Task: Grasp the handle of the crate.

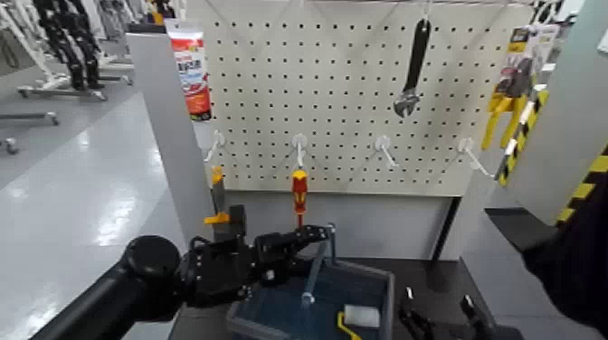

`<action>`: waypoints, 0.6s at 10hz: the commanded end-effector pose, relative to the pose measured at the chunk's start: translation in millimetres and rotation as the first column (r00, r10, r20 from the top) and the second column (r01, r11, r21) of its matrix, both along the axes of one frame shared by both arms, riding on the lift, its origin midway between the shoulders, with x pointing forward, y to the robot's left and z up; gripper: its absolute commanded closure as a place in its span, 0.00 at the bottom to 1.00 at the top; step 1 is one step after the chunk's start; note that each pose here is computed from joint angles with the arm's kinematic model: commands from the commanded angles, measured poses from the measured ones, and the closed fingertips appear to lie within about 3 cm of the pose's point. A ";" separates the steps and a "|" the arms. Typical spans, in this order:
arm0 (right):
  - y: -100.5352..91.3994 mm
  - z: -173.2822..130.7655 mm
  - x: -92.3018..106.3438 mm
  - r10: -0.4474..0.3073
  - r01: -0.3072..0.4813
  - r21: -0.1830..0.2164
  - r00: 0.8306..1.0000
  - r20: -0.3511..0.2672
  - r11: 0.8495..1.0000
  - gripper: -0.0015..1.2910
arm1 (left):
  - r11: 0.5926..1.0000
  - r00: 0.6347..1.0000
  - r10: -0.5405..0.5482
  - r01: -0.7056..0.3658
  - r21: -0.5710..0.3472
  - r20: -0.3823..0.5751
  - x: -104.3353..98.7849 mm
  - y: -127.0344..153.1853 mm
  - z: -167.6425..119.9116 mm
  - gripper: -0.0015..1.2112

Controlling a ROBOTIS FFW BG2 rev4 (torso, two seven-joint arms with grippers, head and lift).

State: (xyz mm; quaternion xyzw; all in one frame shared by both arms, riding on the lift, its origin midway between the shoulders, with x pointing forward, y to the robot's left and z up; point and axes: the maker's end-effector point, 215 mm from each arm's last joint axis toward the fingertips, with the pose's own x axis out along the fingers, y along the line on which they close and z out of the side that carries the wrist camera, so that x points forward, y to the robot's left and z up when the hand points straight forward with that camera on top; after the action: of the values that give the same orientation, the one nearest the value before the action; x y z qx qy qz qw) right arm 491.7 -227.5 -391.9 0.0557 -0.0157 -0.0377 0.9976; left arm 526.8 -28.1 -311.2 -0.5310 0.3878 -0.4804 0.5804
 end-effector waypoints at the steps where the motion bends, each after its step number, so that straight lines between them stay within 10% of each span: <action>1: 1.4 0.4 0.1 0.000 0.000 0.005 1.000 0.002 1.000 0.10 | 1.000 1.000 -0.011 0.011 -0.027 -0.008 -3.7 -2.6 -0.7 0.63; 6: 0.4 1.4 -0.5 -0.002 0.002 0.008 1.000 0.006 1.000 0.10 | 1.000 1.000 -0.004 0.003 -0.022 -0.026 -5.1 -1.7 -10.5 0.95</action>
State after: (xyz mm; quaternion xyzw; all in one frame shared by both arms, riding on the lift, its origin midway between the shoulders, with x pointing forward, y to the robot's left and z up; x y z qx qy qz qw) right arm 491.6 -227.8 -390.0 0.0584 -0.0192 -0.0381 0.9974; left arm 522.2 -30.3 -319.6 -0.5414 0.3901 -0.4804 0.5691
